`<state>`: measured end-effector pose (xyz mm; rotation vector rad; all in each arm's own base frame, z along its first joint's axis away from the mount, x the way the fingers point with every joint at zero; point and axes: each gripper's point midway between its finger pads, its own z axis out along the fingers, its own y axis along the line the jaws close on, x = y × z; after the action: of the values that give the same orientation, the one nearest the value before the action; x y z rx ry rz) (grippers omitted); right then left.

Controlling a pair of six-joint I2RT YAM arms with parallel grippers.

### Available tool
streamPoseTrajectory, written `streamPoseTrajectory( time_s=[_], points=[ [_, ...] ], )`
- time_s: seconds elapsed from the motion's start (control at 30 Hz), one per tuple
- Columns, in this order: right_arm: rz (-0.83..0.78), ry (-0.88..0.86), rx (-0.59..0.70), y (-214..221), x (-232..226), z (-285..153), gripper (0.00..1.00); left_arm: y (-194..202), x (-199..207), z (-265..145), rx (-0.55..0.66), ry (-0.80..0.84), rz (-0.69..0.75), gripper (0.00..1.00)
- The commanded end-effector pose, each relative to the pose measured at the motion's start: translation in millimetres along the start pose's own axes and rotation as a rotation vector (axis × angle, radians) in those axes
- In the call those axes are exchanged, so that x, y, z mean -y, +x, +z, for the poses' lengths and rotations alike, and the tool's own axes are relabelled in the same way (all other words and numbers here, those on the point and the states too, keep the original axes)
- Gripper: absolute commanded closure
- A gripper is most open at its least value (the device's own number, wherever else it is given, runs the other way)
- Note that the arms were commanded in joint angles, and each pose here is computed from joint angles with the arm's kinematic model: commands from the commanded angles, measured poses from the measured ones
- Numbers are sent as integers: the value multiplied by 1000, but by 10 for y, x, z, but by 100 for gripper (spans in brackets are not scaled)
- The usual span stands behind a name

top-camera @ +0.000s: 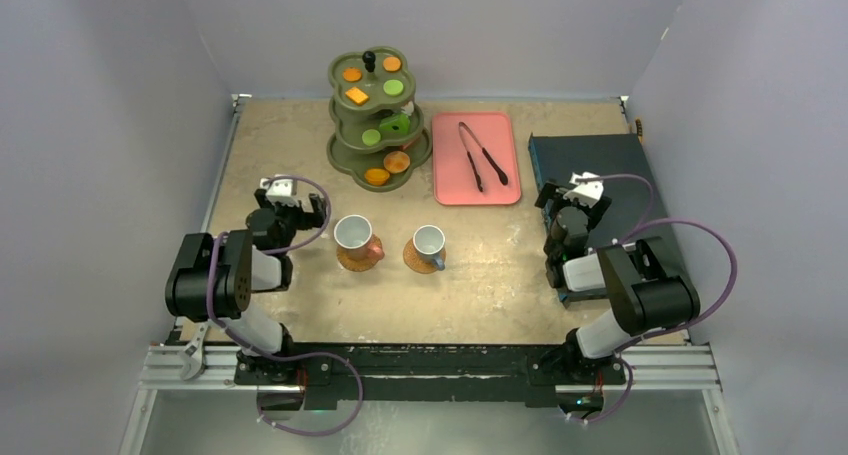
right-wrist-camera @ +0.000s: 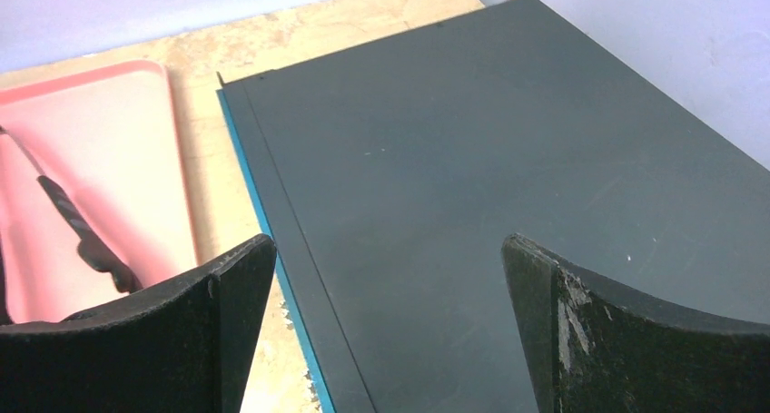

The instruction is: Serve the afternoon tea

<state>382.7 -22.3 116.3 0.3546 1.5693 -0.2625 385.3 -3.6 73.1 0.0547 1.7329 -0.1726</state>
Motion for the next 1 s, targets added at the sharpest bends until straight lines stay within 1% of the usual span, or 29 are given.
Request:
streamPoseTrajectory(
  time_s=[0.0,0.03,0.1,0.17,0.2,0.23,0.27,0.3,0.37,0.4,0.47,0.53,0.57,0.97],
  points=[
    [17,-42,133,-314,-29,-26,3,-65,68,-69,97,-30,88,1],
    [12,-52,129,-304,-44,-29,4,-117,78,-74,125,-30,82,1],
    [16,-71,139,-302,-44,-81,2,-30,-7,-13,47,-68,76,1],
    [11,-153,131,-220,-145,-72,2,-84,14,-2,85,-59,71,1],
    [-21,-135,146,-222,-100,-30,2,-51,7,3,58,-61,75,1],
    [-21,-153,78,-106,-126,-22,2,-25,4,-1,47,-63,76,1],
    [10,-174,61,-105,-145,1,2,-55,16,-2,71,-58,73,1],
    [6,-175,99,-168,-124,25,2,-83,22,-3,83,-56,74,1],
    [15,-180,57,-97,-126,14,2,-43,13,-4,57,-60,75,1],
    [17,-180,71,-131,-122,12,2,-75,18,0,75,-58,75,1],
    [9,-144,129,-229,-40,5,2,-49,20,-7,66,-57,73,1],
    [7,-146,110,-200,-46,12,2,-67,16,-2,72,-59,75,1],
    [6,-165,113,-198,-82,6,2,-64,15,-4,74,-59,75,1],
    [6,-162,112,-195,-75,5,2,-57,16,0,69,-59,75,1]
  ],
)
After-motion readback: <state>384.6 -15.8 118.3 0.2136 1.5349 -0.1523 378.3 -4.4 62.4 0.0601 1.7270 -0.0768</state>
